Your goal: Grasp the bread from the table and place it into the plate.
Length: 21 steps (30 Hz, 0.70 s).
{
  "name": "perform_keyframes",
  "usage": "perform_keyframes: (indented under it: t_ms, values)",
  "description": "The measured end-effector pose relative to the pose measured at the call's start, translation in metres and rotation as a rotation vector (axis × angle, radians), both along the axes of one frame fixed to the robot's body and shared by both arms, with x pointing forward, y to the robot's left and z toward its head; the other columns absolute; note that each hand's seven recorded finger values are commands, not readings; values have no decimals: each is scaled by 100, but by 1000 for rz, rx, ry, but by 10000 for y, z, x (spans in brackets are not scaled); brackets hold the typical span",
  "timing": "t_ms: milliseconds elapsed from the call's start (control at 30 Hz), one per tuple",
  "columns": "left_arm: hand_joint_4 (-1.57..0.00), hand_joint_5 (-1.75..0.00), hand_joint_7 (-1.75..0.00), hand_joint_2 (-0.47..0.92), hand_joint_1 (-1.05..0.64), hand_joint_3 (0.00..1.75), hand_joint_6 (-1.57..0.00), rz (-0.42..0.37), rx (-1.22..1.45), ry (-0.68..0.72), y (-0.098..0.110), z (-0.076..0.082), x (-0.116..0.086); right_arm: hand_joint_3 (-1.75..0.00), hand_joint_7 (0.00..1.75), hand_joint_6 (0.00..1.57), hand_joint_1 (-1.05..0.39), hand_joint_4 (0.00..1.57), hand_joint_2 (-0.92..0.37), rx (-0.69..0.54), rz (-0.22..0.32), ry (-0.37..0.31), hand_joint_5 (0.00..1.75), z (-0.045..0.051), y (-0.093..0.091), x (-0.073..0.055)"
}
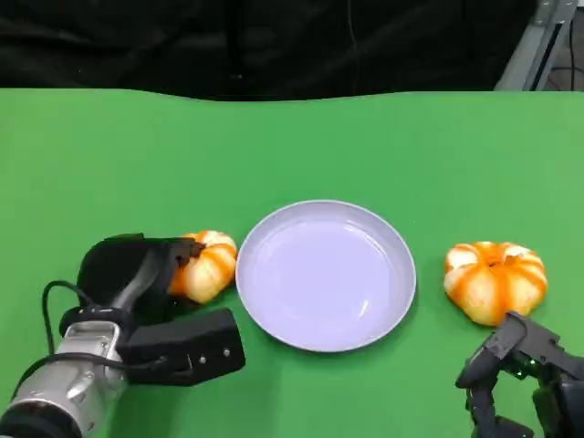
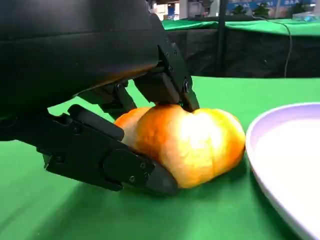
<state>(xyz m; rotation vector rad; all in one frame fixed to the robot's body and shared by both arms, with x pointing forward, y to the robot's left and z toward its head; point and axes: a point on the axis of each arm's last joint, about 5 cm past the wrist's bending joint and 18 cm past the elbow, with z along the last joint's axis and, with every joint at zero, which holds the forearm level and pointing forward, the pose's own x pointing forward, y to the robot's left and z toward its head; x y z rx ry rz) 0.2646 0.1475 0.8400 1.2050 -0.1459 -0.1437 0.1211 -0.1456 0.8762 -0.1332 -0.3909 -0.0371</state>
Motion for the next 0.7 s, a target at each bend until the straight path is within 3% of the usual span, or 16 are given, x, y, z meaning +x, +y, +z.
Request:
perform_keyframes:
  t_ms: [33,67,100,133,233,367,533,700]
  values:
    - [-75,-158,-14,92,-7,9,-136,2,-17,-1,3,3,1,-118,151,75,-12,83,-53,0,0,0,175,0,0,0]
    - [-73,-166,-45,92,-8,9,-125,3,-26,-2,5,6,3,-118,151,75,-12,83,-53,0,0,0,175,0,0,0]
    - [-71,-171,-96,92,-8,10,-102,4,-28,-3,7,7,3,-117,151,75,-12,83,-53,0,0,0,175,0,-1,0]
    - [-71,-173,-119,92,-8,9,-91,5,-28,-3,10,9,4,-117,151,76,-12,84,-53,0,-1,0,175,0,-2,0]
    - [-70,-174,-162,92,-8,7,-68,15,-34,-7,22,17,11,-118,152,77,-13,85,-53,7,-2,2,175,-10,-7,2]
    - [-68,-175,-174,92,-6,8,-61,26,-42,-18,51,37,24,-119,152,76,-11,84,-52,7,-2,5,175,-15,-8,1]
    - [-68,-175,-173,91,-4,8,-63,25,-46,-49,58,83,46,-119,151,76,-12,83,-52,4,-2,4,175,-15,-9,1]
    - [-69,-175,-173,91,-6,8,-62,26,-80,-145,21,234,118,-118,151,76,-12,83,-52,3,-2,5,175,-18,-15,1]
